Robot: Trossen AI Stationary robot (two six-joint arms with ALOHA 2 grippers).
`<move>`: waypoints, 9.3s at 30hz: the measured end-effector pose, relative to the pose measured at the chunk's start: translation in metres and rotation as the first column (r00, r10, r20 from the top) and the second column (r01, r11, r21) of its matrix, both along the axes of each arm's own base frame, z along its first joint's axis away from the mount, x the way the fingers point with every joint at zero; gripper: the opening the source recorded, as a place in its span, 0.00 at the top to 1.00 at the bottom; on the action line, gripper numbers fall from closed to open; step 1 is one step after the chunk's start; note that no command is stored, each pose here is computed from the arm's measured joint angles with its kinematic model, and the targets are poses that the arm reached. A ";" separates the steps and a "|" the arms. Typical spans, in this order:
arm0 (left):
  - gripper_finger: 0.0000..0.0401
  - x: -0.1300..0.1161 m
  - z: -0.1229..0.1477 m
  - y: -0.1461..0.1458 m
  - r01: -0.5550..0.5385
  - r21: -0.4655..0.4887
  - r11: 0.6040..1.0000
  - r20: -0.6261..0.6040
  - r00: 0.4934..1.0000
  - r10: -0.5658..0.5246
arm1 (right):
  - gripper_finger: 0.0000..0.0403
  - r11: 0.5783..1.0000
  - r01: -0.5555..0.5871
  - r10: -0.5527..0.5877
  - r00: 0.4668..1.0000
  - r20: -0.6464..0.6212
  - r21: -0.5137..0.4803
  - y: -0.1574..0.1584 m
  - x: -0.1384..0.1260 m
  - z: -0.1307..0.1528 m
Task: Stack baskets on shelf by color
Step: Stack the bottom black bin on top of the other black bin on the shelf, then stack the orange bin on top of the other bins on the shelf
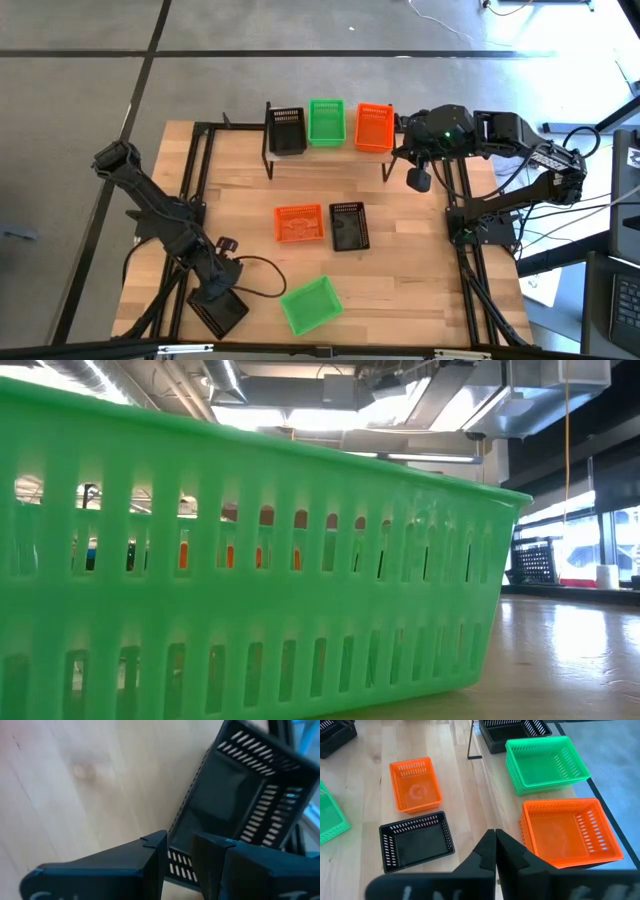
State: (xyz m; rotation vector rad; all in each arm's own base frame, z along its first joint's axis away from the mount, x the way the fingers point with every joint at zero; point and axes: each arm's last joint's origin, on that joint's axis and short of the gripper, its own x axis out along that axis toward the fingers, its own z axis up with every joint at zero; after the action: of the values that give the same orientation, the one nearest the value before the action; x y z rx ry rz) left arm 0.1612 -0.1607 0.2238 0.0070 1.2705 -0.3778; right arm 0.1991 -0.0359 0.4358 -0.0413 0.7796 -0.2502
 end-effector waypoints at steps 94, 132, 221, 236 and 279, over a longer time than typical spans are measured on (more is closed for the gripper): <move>1.00 0.004 0.212 0.195 -0.757 -0.653 0.024 0.259 -0.193 0.946 | 1.00 0.993 0.031 -0.018 0.994 0.111 -0.112 -0.004 0.008 0.010; 1.00 0.051 0.141 0.317 -0.900 -0.367 -0.234 -0.024 -0.242 0.970 | 1.00 0.968 0.209 -0.185 0.969 0.162 -0.141 -0.008 0.008 0.013; 0.85 0.017 0.194 0.191 -0.760 -0.229 0.608 0.481 0.455 0.750 | 0.73 0.940 -0.268 0.319 0.908 -0.270 0.209 0.050 0.136 -0.109; 0.85 0.016 0.192 0.186 -0.747 -0.213 0.630 0.468 0.488 0.737 | 0.70 0.743 -0.643 0.669 0.726 -0.160 0.189 0.084 0.220 -0.203; 0.85 0.014 0.190 0.186 -0.752 -0.193 0.630 0.452 0.502 0.737 | 0.99 0.798 -0.598 0.590 0.746 -0.309 0.081 0.094 0.261 -0.219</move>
State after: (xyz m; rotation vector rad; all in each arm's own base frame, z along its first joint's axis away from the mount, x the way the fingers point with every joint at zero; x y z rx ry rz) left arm 0.1756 0.0249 0.4135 -0.4020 0.6495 0.4046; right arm 0.4599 0.0583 0.2170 -0.3590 1.0478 0.3744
